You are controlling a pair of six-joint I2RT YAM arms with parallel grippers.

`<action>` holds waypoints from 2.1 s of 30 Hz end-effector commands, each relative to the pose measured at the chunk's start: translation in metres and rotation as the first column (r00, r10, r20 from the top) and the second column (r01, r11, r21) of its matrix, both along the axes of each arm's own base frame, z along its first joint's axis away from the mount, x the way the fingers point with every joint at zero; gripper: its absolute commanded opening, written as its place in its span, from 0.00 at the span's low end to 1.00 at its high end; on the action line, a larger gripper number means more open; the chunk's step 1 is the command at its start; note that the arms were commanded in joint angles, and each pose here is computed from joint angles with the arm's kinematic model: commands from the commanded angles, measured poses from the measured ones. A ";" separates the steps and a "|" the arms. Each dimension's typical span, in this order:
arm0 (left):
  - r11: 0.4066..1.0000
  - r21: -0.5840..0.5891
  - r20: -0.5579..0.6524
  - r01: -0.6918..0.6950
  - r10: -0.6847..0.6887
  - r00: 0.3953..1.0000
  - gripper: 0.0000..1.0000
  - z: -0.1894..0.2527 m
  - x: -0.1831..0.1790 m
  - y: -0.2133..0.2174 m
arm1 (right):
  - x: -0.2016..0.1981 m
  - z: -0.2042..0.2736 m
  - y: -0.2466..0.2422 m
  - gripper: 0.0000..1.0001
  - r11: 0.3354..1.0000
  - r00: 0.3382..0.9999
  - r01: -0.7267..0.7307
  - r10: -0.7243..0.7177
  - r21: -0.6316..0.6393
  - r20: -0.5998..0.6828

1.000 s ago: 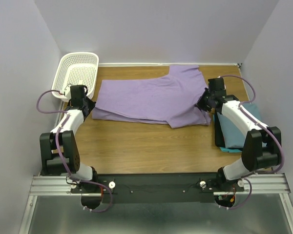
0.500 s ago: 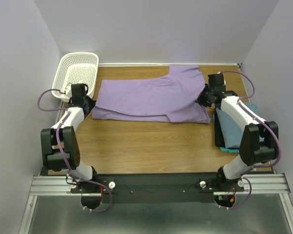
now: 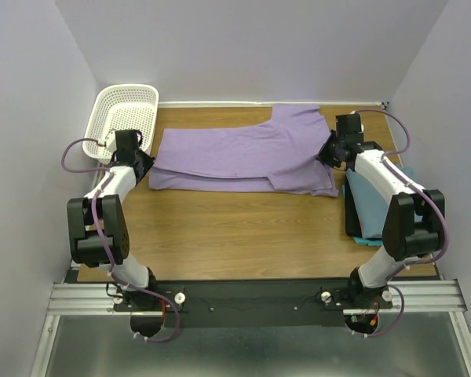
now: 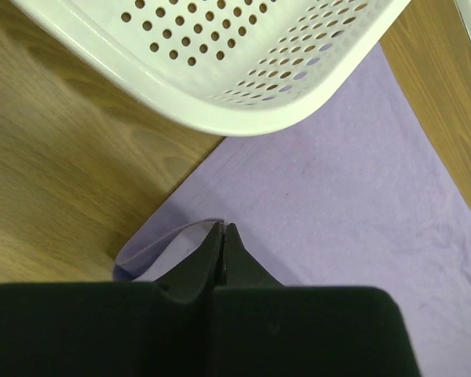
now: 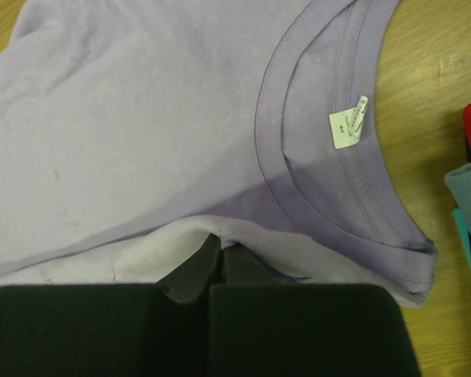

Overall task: Fold and stack the t-shirts
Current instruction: Fold the tshirt

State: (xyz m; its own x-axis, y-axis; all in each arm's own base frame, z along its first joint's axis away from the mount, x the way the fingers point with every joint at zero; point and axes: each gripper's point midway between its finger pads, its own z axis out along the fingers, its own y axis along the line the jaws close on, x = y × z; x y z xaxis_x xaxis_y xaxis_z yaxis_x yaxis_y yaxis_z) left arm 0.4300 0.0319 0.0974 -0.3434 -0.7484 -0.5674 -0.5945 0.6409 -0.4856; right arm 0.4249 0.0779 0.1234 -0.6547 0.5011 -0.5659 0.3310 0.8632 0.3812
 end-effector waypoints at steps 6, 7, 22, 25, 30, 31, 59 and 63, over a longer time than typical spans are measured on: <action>1.000 0.012 0.006 -0.005 0.005 1.000 0.00 0.001 0.015 0.003 | 0.014 0.003 -0.011 0.00 1.000 1.000 0.009 -0.009 -0.001 0.022; 1.000 0.010 0.008 -0.003 0.003 1.000 0.00 0.001 0.017 0.002 | 0.014 0.002 -0.011 0.00 1.000 1.000 0.009 -0.009 0.000 0.021; 1.000 0.013 -0.014 0.010 -0.010 1.000 0.00 -0.010 0.031 0.003 | 0.024 -0.017 -0.012 0.00 1.000 1.000 0.006 -0.005 0.027 -0.008; 1.000 0.011 -0.020 0.008 -0.008 1.000 0.00 -0.014 0.032 0.004 | 0.026 -0.020 -0.010 0.01 1.000 1.000 0.000 0.000 0.031 -0.013; 1.000 0.017 -0.021 0.007 -0.007 1.000 0.00 -0.014 0.033 0.004 | 0.031 -0.022 -0.011 0.01 1.000 1.000 0.002 -0.002 0.030 -0.010; 1.000 0.018 -0.019 0.006 -0.006 1.000 0.00 -0.014 0.033 0.005 | 0.032 -0.022 -0.011 0.00 1.000 1.000 0.004 -0.003 0.031 -0.010; 1.000 0.023 -0.020 0.001 -0.001 1.000 0.00 -0.014 0.038 0.008 | 0.054 -0.029 -0.006 0.00 0.999 1.000 -0.020 0.020 0.044 -0.014; 1.000 0.027 -0.019 0.011 -0.011 1.000 0.02 -0.015 0.041 0.008 | 0.059 -0.033 -0.006 0.00 0.999 1.000 -0.020 0.020 0.047 -0.017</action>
State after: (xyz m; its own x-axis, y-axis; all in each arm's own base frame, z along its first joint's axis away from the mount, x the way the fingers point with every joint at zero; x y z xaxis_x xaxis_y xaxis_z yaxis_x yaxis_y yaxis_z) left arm 0.4593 0.0351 0.0756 -0.3702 -0.7467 -0.5526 -0.6112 0.6438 -0.4604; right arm 0.4692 0.0739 0.0856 -0.6836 0.5200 -0.5121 0.3425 0.8482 0.4041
